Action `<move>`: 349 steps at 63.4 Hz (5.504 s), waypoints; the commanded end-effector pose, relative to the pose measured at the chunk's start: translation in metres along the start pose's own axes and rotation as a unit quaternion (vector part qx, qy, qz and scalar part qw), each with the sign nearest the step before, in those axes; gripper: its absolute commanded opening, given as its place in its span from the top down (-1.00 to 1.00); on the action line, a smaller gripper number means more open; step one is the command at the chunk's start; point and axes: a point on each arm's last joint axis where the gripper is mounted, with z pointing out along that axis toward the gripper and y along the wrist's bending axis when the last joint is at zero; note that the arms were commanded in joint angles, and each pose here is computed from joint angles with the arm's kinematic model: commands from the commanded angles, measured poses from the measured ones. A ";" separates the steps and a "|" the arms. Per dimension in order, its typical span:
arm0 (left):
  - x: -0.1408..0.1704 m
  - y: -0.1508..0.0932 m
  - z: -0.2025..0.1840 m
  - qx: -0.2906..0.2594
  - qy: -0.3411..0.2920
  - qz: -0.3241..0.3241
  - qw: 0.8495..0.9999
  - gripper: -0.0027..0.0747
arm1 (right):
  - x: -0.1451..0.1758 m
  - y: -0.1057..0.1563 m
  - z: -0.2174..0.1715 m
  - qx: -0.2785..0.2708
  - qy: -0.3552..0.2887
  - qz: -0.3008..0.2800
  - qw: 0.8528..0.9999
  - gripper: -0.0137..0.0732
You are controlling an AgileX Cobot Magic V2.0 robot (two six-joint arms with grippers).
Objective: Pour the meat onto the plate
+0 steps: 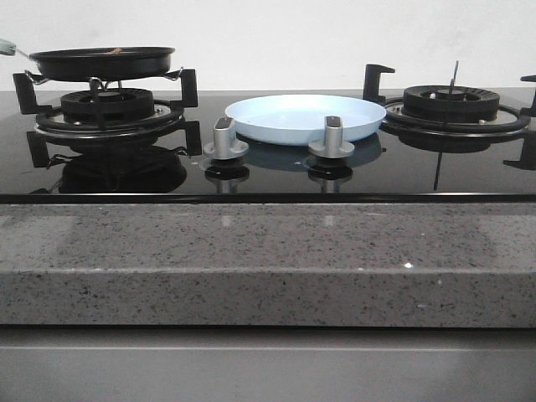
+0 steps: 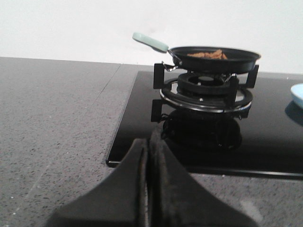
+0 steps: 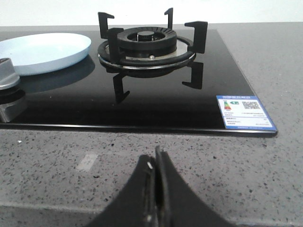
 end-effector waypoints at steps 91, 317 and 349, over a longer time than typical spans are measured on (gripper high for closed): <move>-0.156 -0.013 0.062 0.003 0.062 0.010 0.998 -0.64 | -0.172 0.014 0.029 -0.001 0.000 -0.006 1.000 -0.56; -0.156 -0.013 0.062 0.003 0.062 0.009 0.998 -0.64 | -0.197 0.103 0.364 -0.140 0.435 0.006 0.889 0.84; -0.156 -0.013 0.062 0.003 0.062 0.009 0.998 -0.64 | -0.225 0.105 0.346 -0.144 0.456 0.009 0.878 0.84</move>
